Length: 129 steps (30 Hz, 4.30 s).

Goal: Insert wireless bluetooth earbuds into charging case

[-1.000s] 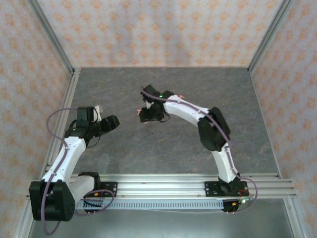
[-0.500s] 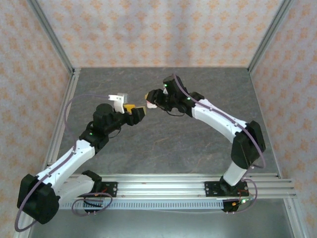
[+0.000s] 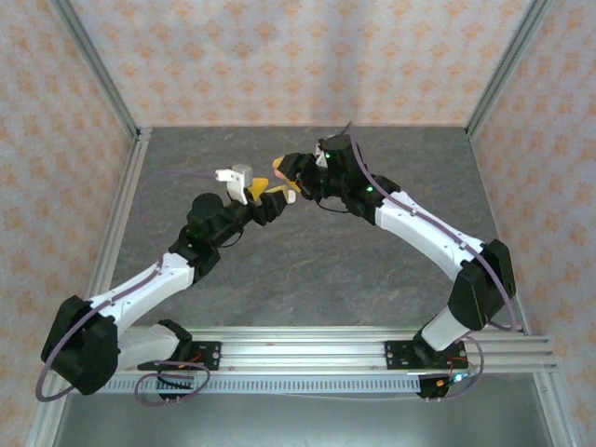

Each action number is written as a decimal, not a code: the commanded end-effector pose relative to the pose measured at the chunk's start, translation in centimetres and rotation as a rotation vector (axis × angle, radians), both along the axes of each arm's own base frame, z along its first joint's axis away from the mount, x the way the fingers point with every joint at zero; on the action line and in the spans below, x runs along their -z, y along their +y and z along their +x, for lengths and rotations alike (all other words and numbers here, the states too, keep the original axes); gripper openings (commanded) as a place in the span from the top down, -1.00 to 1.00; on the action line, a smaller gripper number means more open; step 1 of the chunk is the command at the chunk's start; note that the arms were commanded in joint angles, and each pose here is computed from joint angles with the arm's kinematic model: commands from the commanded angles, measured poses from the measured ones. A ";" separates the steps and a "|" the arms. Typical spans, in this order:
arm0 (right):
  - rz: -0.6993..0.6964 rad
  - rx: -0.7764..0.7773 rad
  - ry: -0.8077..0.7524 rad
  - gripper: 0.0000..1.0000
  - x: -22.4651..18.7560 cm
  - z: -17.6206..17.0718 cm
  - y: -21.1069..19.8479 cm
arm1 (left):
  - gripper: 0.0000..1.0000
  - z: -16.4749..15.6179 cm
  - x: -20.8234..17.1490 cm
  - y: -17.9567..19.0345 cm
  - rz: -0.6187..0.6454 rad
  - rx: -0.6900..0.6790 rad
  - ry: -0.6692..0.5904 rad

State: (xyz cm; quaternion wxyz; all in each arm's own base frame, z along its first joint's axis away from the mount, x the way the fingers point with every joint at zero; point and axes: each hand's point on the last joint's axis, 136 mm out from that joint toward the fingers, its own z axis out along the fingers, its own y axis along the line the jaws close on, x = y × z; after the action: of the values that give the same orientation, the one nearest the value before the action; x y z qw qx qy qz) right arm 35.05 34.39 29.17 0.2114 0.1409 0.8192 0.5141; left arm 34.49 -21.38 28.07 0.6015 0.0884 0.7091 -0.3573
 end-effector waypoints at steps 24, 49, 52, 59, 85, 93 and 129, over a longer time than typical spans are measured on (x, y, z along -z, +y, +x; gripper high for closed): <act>0.086 -0.037 -0.003 0.07 -2.7 -1.7 -0.3 | 0.27 3.8 -3.9 -2.2 -0.074 -0.004 -0.115; 0.182 -0.095 -0.460 -0.29 -9.0 -2.3 -5.1 | 0.94 0.4 -6.6 -0.6 -0.312 0.214 0.150; 0.216 -0.156 -0.501 -0.25 -9.5 -2.9 -4.4 | 0.95 -0.9 -8.2 -0.7 -0.343 0.264 0.146; 0.441 -0.263 -0.552 -0.16 -12.3 -3.9 -2.9 | 1.00 -2.6 -10.0 -0.6 -0.385 0.310 0.134; 0.380 -0.354 -0.550 0.49 -10.3 -4.8 0.2 | 1.00 -3.5 -11.9 -0.8 -0.451 0.369 0.125; 0.381 -0.347 -0.558 0.74 -10.1 -4.7 0.1 | 0.96 -3.7 -11.2 -1.0 -0.430 0.377 0.149; 0.434 -0.394 -0.572 0.63 -11.1 -5.7 0.9 | 0.99 -5.1 -12.3 -1.1 -0.395 0.411 0.130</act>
State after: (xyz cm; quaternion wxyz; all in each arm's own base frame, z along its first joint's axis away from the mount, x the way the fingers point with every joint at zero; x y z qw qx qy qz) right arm 30.25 34.88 38.88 0.2871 -0.0927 0.6284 0.7170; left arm 30.35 -22.00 37.79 0.4635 0.0537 0.6552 -0.5941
